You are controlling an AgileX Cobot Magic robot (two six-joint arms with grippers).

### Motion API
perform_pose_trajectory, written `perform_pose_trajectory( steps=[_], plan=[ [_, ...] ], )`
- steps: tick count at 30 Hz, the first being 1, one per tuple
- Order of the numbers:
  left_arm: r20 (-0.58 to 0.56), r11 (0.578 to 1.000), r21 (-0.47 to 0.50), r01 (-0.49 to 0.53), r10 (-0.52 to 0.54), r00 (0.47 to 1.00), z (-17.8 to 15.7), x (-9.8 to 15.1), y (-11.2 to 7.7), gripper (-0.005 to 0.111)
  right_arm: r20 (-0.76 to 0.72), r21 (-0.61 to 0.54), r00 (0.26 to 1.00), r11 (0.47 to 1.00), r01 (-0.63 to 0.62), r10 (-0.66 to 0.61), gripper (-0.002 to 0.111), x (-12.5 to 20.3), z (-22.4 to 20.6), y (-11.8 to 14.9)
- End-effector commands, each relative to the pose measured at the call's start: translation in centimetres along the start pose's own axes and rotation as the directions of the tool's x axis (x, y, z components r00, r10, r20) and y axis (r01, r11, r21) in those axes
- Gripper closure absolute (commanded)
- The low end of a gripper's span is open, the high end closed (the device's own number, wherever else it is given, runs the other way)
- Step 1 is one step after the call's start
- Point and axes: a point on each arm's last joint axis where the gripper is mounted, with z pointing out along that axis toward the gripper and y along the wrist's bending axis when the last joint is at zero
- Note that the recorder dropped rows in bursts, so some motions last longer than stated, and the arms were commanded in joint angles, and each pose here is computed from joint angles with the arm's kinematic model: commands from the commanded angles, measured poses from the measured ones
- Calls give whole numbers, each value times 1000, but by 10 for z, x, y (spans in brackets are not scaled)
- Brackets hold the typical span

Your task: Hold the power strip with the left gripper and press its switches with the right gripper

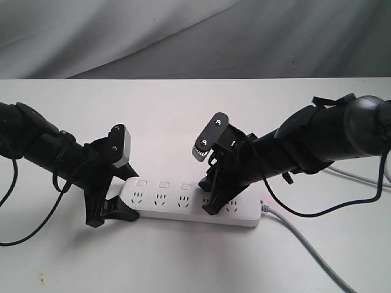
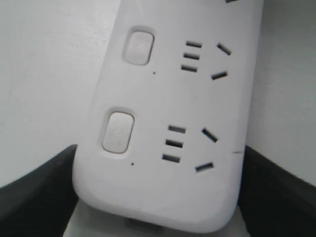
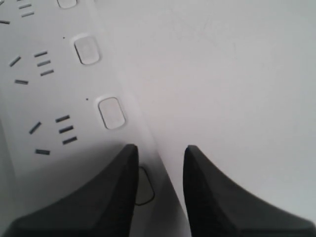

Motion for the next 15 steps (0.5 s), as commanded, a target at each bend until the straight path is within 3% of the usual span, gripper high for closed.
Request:
perform_pose_trajectory(
  steps=[1, 15],
  plan=[
    [-3, 1000, 6, 8, -8, 1000, 2, 0, -1, 56, -17, 40, 999, 998, 49, -49, 78, 5, -8, -2],
    [-3, 1000, 6, 5, -5, 1000, 2, 0, -1, 56, 77, 99, 994, 992, 75, -82, 78, -18, -42, -3]
  ],
)
